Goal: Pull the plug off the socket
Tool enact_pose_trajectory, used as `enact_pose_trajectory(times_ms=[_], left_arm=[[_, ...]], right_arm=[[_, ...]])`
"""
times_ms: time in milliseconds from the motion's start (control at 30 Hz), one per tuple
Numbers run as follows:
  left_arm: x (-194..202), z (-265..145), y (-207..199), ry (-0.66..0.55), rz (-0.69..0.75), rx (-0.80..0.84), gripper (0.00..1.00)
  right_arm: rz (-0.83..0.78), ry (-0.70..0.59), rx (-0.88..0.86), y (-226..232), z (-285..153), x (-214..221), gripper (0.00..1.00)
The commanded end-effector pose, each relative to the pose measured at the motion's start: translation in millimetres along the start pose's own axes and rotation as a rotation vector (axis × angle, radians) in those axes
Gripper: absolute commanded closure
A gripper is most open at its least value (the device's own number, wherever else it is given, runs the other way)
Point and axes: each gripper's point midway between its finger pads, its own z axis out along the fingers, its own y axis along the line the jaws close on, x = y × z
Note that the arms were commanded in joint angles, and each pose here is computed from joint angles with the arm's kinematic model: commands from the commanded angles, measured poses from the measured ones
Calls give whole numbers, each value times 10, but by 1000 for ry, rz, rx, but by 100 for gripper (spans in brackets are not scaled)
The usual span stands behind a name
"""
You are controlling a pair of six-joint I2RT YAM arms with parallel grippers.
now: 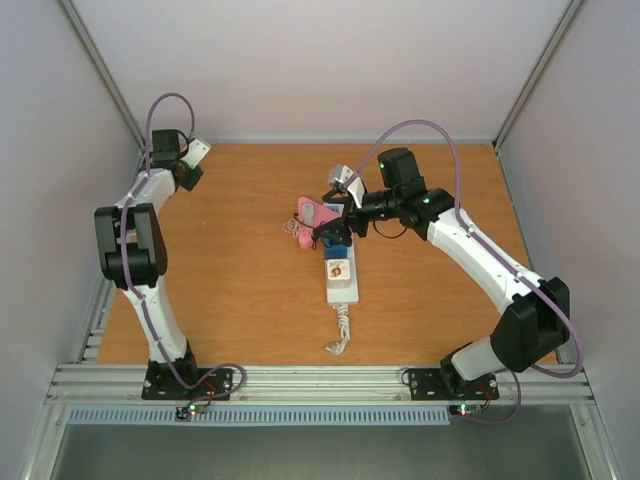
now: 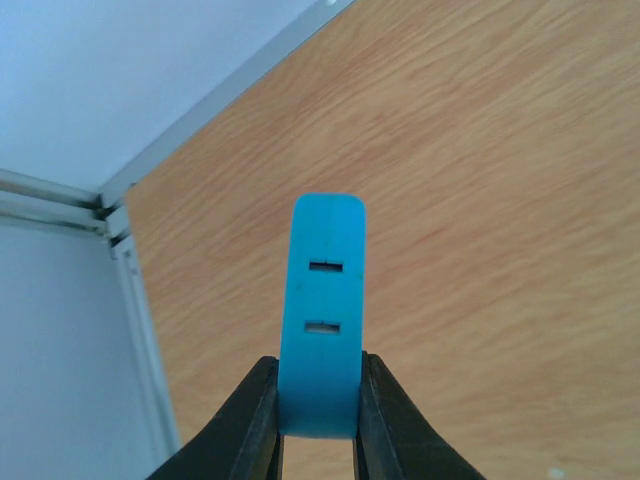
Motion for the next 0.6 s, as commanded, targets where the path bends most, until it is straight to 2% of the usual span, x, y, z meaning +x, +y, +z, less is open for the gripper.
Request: enact_pose_trajectory(times_ms=[0, 367, 500, 567], left_arm=[[-92, 154, 493, 1, 104, -221, 99], [108, 645, 607, 101, 221, -299, 97], [226, 752, 584, 137, 256, -312, 92], [273, 784, 571, 153, 258, -310, 84]], right_arm=[[-22, -33, 31, -108, -23, -167, 1], [6, -19, 50, -234, -5, -89, 1], [13, -19, 55, -268, -25, -76, 2], [14, -18, 57, -280, -35, -68, 2]])
